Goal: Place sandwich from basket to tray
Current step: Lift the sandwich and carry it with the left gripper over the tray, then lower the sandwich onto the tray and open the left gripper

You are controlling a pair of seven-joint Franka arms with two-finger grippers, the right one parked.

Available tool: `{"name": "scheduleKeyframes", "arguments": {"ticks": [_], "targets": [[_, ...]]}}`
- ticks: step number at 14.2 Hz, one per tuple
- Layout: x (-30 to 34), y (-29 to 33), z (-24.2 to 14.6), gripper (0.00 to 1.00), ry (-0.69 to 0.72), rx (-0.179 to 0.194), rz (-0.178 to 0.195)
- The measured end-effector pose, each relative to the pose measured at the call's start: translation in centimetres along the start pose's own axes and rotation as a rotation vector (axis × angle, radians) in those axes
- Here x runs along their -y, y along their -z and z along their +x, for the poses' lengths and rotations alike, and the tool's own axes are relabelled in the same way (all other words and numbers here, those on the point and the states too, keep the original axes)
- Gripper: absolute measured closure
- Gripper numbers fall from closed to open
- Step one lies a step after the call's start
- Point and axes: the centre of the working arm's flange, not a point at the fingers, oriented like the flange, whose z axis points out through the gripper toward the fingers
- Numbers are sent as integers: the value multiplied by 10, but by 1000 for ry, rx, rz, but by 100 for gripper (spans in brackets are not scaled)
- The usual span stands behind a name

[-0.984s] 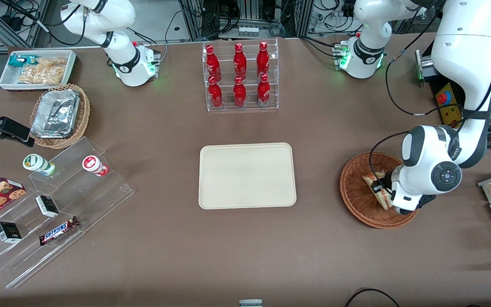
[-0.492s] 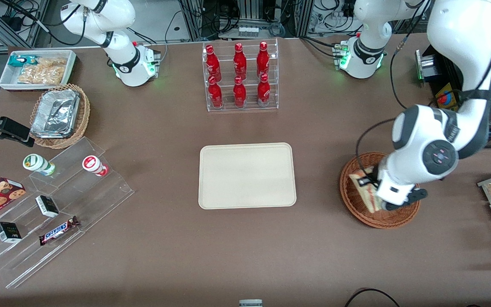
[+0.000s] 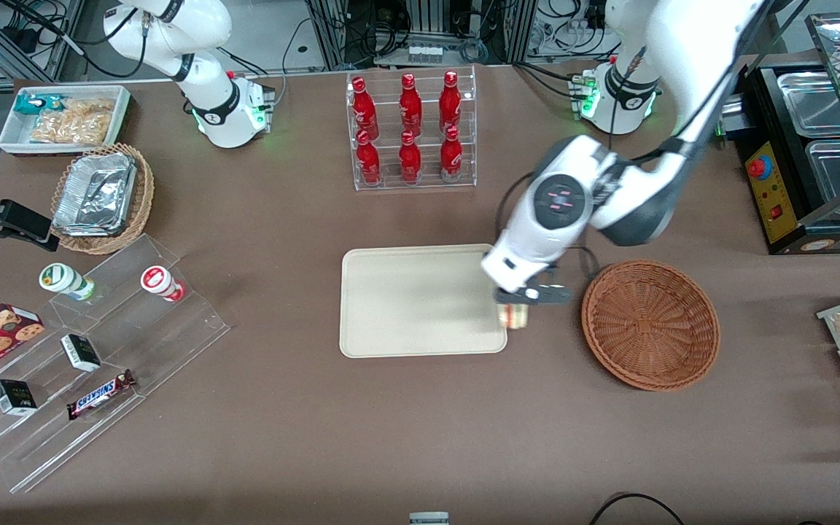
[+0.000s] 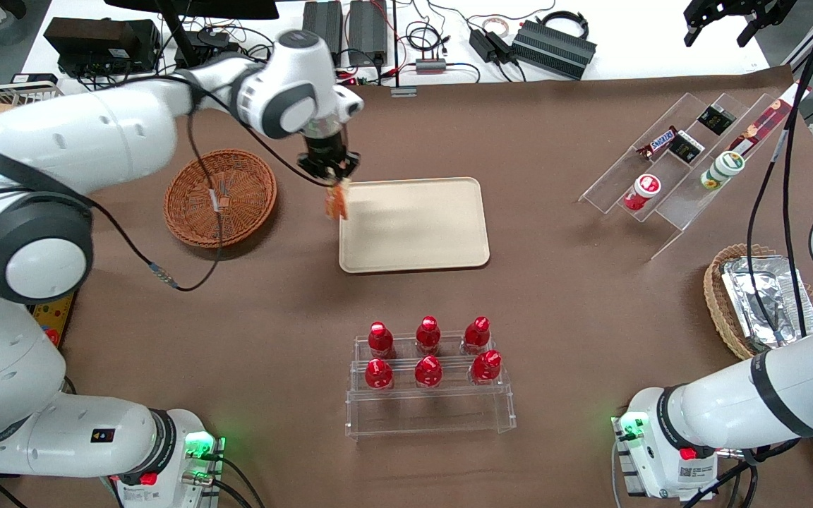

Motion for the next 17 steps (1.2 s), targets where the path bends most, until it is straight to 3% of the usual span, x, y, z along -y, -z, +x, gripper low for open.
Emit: {"name": "scheduleKeyframes", "arguments": {"ticks": [6,13,17], "targets": [[-70,-56,-1,81,5,52,-18],[-109,-96,7,77,68,36,-3],[-108,-98,14,42,99,16,-3]]}}
